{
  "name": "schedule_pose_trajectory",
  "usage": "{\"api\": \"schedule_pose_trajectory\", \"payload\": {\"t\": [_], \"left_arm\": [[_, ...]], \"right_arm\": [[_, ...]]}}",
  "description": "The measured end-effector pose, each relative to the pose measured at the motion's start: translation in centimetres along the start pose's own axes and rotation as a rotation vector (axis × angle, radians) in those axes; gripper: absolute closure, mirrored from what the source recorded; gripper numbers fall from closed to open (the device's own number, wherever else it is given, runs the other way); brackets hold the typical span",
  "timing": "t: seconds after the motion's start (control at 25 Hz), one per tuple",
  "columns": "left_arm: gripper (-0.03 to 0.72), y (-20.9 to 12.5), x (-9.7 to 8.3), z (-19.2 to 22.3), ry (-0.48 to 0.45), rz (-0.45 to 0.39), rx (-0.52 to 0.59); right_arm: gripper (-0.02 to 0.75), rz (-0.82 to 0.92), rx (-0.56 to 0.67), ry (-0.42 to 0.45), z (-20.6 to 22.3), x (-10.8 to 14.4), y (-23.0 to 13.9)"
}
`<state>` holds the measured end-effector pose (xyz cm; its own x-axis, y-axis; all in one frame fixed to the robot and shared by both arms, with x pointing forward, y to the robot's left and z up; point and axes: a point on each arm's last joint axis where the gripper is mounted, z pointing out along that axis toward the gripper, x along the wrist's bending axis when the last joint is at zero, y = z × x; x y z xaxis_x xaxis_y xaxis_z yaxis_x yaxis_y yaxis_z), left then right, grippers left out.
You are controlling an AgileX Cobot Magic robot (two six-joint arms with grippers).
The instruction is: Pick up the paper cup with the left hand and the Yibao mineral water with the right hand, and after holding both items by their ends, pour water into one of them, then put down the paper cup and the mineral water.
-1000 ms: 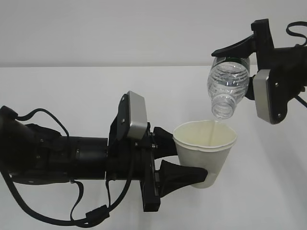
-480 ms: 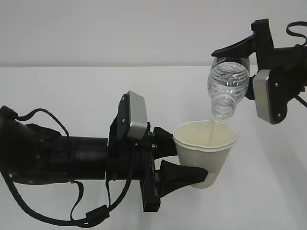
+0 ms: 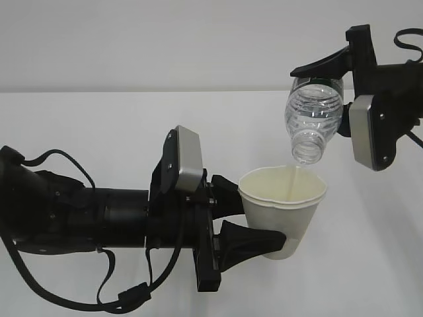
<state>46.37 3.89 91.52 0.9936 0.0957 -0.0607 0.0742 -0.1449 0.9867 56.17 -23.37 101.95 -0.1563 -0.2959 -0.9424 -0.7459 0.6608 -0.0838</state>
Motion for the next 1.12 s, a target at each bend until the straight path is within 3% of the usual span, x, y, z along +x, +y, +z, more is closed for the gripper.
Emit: {"api": "schedule_pose_trajectory", "payload": {"t": [1.12], "left_arm": [[0.286, 0.0, 0.0, 0.0, 0.0, 0.0, 0.0]], "right_arm": [[0.249, 0.002, 0.0, -0.004, 0.0, -0.03, 0.0]]}}
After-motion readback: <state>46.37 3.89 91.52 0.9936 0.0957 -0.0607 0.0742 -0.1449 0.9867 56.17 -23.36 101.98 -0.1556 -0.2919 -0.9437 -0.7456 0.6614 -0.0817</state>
